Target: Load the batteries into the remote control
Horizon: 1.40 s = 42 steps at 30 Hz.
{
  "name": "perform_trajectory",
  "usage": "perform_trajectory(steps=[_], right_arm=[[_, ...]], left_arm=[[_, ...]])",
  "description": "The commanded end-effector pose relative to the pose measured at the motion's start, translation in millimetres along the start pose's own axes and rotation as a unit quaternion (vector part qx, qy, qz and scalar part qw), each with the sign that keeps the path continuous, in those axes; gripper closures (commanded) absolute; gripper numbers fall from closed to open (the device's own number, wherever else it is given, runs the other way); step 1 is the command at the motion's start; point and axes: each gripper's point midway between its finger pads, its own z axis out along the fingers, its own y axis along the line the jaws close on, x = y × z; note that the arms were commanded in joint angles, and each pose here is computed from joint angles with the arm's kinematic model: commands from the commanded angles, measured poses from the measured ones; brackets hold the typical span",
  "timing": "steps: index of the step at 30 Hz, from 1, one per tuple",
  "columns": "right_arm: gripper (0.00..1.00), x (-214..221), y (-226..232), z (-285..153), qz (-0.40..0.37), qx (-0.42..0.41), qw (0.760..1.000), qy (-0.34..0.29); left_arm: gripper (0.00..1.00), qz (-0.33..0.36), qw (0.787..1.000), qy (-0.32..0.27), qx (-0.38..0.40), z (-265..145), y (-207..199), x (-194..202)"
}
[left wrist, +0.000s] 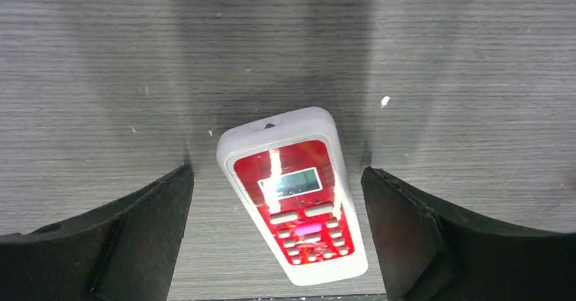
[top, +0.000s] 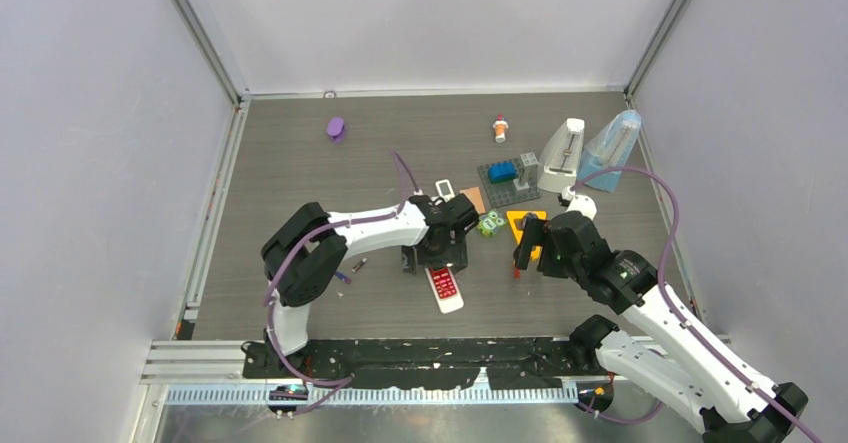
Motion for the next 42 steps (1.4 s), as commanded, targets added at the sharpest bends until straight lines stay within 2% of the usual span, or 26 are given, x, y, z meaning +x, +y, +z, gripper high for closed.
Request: perform_trajectory(steps=[1, 4, 8, 13, 17, 19, 23, 26, 30, 37, 40, 42], right_arm=[[0.0, -6.7, 11.8, -3.0, 0.012, -0.022, 1.0, -0.006], [0.0, -5.6, 11.2, -4.6, 0.011, -0.021, 1.0, -0.002], [0.0, -7.5, 10.3, -7.8, 0.011, -0.018, 1.0, -0.004], [0.0, -8.0, 11.0, -8.7, 0.02, -0.019, 1.0, -0.004], [0.0, -7.1, 25.4, -6.7, 0.022, -0.054, 0.998, 0.002], [0.0, -7.2, 32.7, -5.3, 0.026, -0.07, 0.997, 0.005], [0.0, -10.7, 59.8, -5.3, 0.035, -0.137, 0.99, 0.003], [0.01, -14.0, 93.1, -15.1, 0.042, -0.224, 0.974, 0.008], [0.05, -40.2, 141.4, -43.9, 0.049, -0.347, 0.936, -0.028], [0.05, -74.7, 210.5, -93.5, 0.035, -0.503, 0.861, -0.061], [0.05, -79.3, 240.2, -112.7, 0.017, -0.556, 0.829, -0.062], [0.05, -81.3, 256.7, -122.1, 0.007, -0.576, 0.815, -0.054]], left_arm=[[0.06, -0.001, 1.0, -0.007, -0.002, 3.9, -8.7, -6.5], [0.14, 0.001, 1.0, 0.006, -0.013, 11.8, -5.5, -0.2], [0.32, -0.008, 1.0, 0.017, -0.013, 19.4, 0.9, 9.5], [0.66, -0.013, 1.0, 0.002, 0.001, 15.2, 4.7, 8.8], [0.91, -0.015, 0.999, -0.035, 0.035, 1.1, 1.0, -3.2], [1.0, -0.01, 0.996, -0.059, 0.065, -13.5, -4.1, -11.7], [1.0, 0.0, 0.985, -0.11, 0.134, -54.0, -13.0, -35.1], [1.0, -0.005, 0.968, -0.146, 0.205, -92.1, -13.0, -57.4], [1.0, 0.004, 0.925, -0.192, 0.327, -159.2, -13.2, -80.8], [1.0, 0.055, 0.867, -0.256, 0.424, -249.6, 3.0, -86.7], [1.0, 0.066, 0.831, -0.277, 0.478, -283.9, 9.7, -81.4], [1.0, 0.081, 0.801, -0.295, 0.515, -308.0, 11.5, -77.5]])
